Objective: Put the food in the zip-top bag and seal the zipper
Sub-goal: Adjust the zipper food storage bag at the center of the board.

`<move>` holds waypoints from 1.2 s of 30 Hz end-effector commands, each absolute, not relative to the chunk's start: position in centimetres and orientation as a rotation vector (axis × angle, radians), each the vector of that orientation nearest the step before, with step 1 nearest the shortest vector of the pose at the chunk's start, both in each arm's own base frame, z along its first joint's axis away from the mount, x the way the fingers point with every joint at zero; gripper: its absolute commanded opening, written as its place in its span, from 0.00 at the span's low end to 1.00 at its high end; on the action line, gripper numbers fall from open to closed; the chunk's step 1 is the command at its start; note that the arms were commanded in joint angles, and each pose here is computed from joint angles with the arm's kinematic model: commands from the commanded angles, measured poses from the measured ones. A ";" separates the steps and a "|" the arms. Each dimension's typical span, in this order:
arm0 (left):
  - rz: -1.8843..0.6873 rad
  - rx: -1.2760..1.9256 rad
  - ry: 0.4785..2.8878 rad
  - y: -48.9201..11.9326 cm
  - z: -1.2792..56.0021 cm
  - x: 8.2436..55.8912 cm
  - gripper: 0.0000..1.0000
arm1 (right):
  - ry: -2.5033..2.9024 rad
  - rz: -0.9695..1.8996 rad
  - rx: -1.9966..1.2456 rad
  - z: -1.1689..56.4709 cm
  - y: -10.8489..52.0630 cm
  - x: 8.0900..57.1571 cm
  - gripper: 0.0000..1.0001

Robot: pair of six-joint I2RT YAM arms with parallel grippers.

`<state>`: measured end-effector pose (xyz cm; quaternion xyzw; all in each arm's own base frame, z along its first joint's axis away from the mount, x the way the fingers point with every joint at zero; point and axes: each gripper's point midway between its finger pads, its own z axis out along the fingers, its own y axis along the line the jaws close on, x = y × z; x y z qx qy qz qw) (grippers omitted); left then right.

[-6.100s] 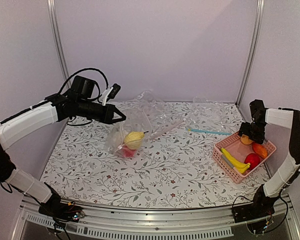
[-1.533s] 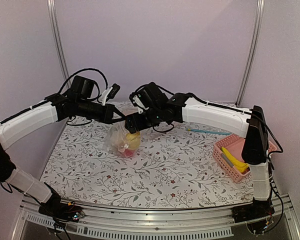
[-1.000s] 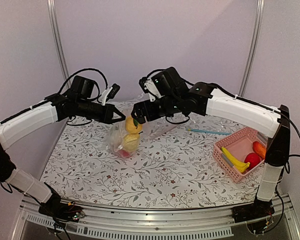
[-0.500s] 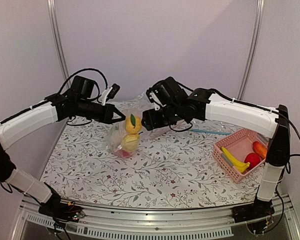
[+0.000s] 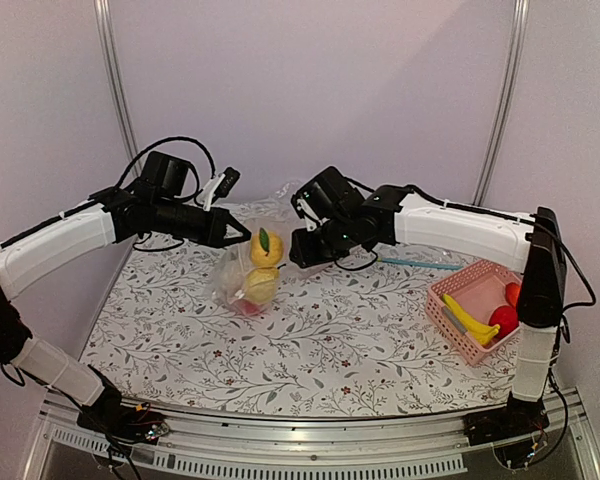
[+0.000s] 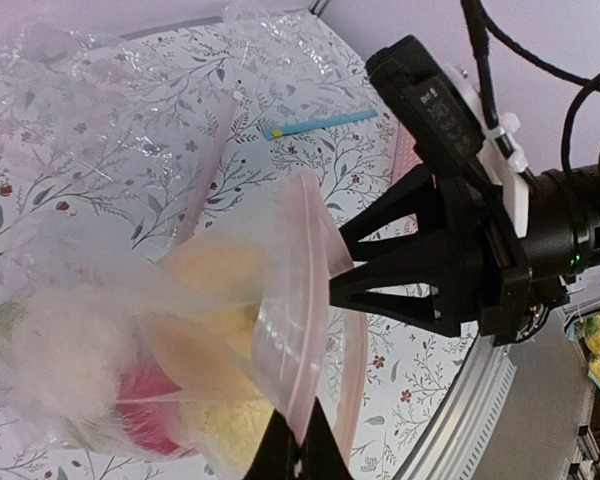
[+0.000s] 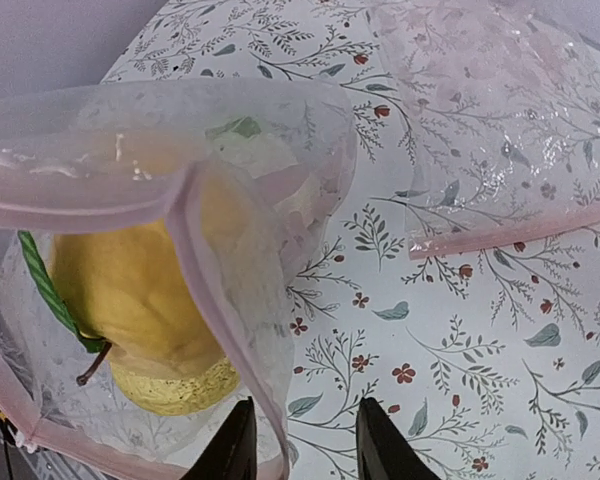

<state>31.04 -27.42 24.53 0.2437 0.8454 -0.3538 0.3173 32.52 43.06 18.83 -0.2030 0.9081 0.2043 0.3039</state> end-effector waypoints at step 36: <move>-0.789 0.706 2.127 -25.9 30.2 29.6 0.93 | 2.211 0.923 -0.372 28.1 44.0 30.2 0.00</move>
